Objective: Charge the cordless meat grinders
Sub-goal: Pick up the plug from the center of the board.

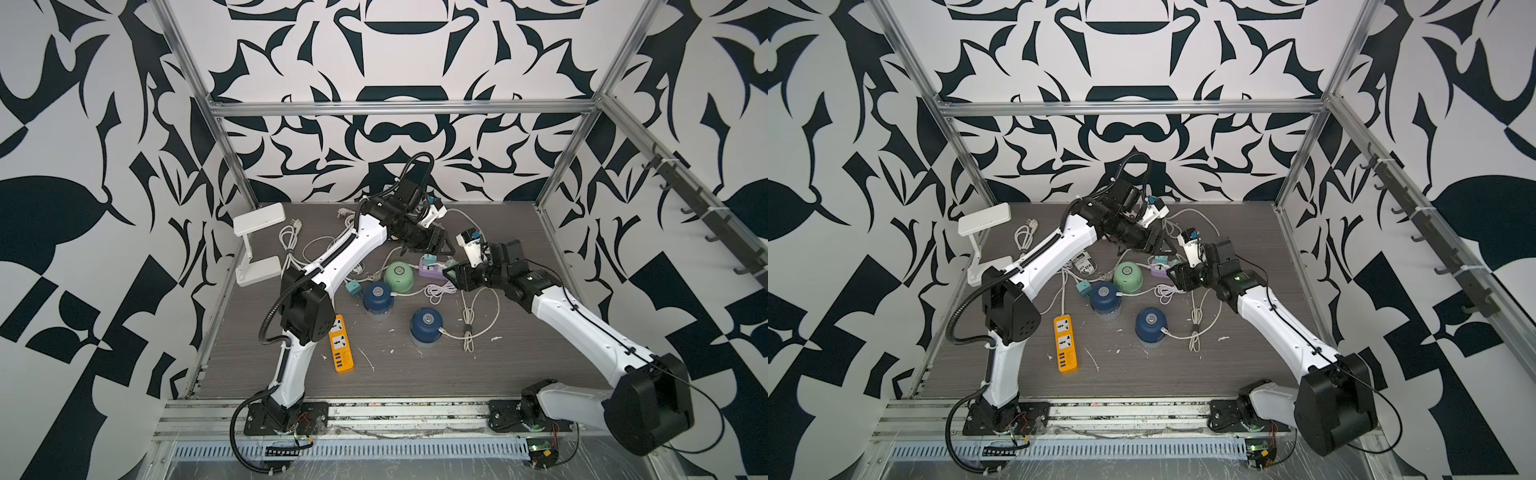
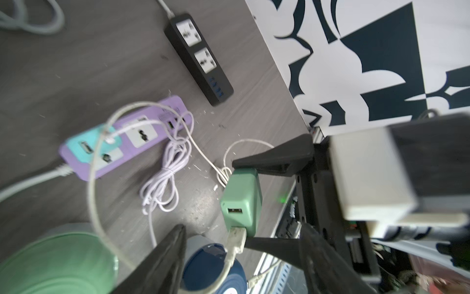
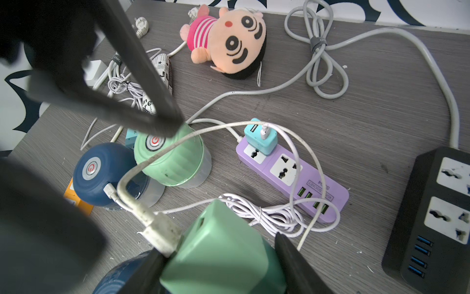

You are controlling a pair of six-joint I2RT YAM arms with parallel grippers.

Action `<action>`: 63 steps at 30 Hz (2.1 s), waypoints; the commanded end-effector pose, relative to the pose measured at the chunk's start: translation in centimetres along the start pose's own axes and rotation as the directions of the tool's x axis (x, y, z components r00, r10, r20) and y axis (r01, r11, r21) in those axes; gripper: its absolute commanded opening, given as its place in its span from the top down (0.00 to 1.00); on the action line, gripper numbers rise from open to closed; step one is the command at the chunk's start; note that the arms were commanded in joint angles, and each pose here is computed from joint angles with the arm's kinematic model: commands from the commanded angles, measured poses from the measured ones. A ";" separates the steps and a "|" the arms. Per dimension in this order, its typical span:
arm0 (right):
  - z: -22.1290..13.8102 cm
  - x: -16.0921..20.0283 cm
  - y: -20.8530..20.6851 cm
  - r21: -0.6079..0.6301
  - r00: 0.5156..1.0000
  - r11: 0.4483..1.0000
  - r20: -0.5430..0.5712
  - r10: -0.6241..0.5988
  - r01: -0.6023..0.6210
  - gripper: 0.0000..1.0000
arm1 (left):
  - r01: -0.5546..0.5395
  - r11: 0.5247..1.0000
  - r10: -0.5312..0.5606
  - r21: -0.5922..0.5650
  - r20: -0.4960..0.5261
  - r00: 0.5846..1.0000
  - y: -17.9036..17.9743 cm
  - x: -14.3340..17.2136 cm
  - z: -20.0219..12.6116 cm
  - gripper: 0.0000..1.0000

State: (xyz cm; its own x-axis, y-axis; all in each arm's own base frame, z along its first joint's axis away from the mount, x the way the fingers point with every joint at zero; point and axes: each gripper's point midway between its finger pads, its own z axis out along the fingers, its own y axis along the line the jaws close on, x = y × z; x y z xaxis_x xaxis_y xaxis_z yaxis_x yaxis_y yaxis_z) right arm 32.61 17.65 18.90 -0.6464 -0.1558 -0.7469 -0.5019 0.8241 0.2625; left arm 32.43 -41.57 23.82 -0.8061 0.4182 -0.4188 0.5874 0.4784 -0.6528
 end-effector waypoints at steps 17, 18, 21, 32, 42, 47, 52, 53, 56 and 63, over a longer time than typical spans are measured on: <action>-0.4 -2.7 1.2 -0.030 0.997 0.999 0.059 -0.042 0.043 0.47 | 0.073 0.991 -0.046 0.109 -0.234 0.971 -1.0 5.4 3.3 0.52; -0.4 -2.7 1.2 -0.031 0.997 0.999 0.060 -0.042 0.044 0.47 | 0.075 0.991 -0.046 0.113 -0.240 0.970 -1.1 5.6 3.4 0.53; -0.4 -2.8 1.4 -0.035 0.997 0.998 0.062 -0.047 0.049 0.47 | 0.084 0.987 -0.047 0.140 -0.252 0.967 -1.5 5.8 3.5 0.56; -0.3 -2.8 2.2 -0.079 0.994 0.992 0.043 -0.099 0.102 0.47 | 0.106 0.974 -0.049 0.202 -0.266 0.963 -1.4 5.7 2.9 0.35; -0.4 -3.3 2.6 -0.098 0.990 0.986 0.045 -0.133 0.137 0.47 | 0.109 0.955 -0.027 0.275 -0.285 0.958 -1.8 6.0 1.1 0.42; 0.0 -3.8 2.5 -0.095 0.988 0.983 0.034 -0.153 0.155 0.47 | 0.094 0.950 0.001 0.299 -0.301 0.954 -2.3 6.9 0.4 0.50; 0.4 -4.3 2.4 -0.095 0.986 0.981 0.019 -0.166 0.167 0.47 | 0.100 0.942 0.007 0.320 -0.317 0.948 -2.6 7.4 0.3 0.58; 0.5 -4.3 2.3 -0.096 0.986 0.981 0.016 -0.168 0.168 0.47 | 0.102 0.941 0.007 0.323 -0.320 0.947 -2.6 7.4 0.4 0.60; 0.7 -4.4 2.3 -0.098 0.985 0.980 0.001 -0.175 0.174 0.47 | 0.114 0.936 0.002 0.333 -0.329 0.944 -2.6 7.5 0.5 0.64; 1.3 -4.4 2.2 -0.107 0.983 0.979 -0.024 -0.179 0.176 0.47 | 0.127 0.934 -0.008 0.335 -0.335 0.942 -2.3 7.3 0.9 0.57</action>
State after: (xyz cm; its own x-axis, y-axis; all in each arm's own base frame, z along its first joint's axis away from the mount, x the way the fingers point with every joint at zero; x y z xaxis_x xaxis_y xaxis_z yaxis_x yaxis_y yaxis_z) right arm 31.41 19.93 17.09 -0.6828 -0.3760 -0.6265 -0.6404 0.7207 0.2655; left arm 28.63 -39.65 20.66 -0.7501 0.6024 -0.2729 0.5207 0.2835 -0.8053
